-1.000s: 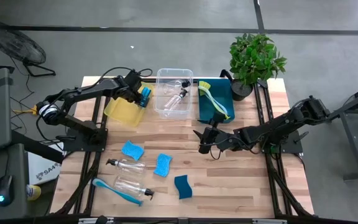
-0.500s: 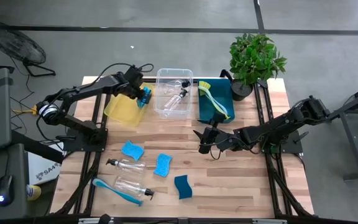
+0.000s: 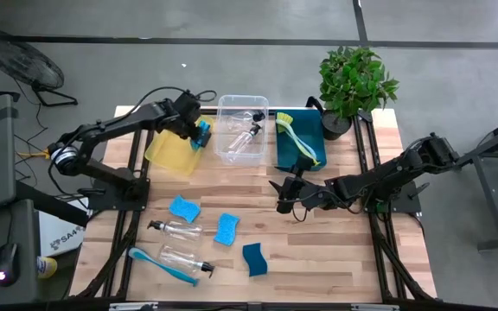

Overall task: Pick & Place Kitchen Sink Supplies
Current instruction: Put the transparent dishwashing bottle into the transparent bin

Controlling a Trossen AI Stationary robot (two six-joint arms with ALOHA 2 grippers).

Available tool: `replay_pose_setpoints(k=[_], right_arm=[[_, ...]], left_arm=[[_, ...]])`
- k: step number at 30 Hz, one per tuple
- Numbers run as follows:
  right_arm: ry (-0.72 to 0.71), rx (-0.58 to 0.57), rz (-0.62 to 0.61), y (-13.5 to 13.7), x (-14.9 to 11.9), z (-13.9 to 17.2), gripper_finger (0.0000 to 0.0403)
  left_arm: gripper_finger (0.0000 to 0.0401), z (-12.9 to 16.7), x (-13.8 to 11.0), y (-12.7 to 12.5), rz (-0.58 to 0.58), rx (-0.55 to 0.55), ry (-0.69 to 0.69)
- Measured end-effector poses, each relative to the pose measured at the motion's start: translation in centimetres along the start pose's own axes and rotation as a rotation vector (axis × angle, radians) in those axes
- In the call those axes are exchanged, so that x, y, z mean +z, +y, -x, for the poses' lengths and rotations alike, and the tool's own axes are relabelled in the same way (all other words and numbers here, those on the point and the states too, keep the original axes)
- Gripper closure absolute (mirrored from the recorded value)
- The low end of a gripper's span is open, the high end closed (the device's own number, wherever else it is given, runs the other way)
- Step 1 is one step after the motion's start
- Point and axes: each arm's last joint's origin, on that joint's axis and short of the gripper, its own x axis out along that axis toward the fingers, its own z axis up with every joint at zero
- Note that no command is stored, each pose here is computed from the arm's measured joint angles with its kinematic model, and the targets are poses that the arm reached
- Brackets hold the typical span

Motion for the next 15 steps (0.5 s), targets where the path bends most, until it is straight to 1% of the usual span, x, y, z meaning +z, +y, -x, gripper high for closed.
replay_pose_setpoints(k=[6,12,15], right_arm=[[0.004,0.001,0.004,0.0,-0.1,0.0,0.0176],[0.005,0.005,0.006,0.0,-0.1,0.0,0.0176],[0.001,0.054,0.007,0.2,-0.1,0.0,0.0176]], left_arm=[[0.0286,2.0,-1.4,-2.7,-0.07,-0.014,-0.072],[0.0286,4.3,-3.6,-5.9,-0.137,-0.035,-0.164],[0.0286,5.2,-5.0,-7.6,-0.176,-0.056,-0.192]])
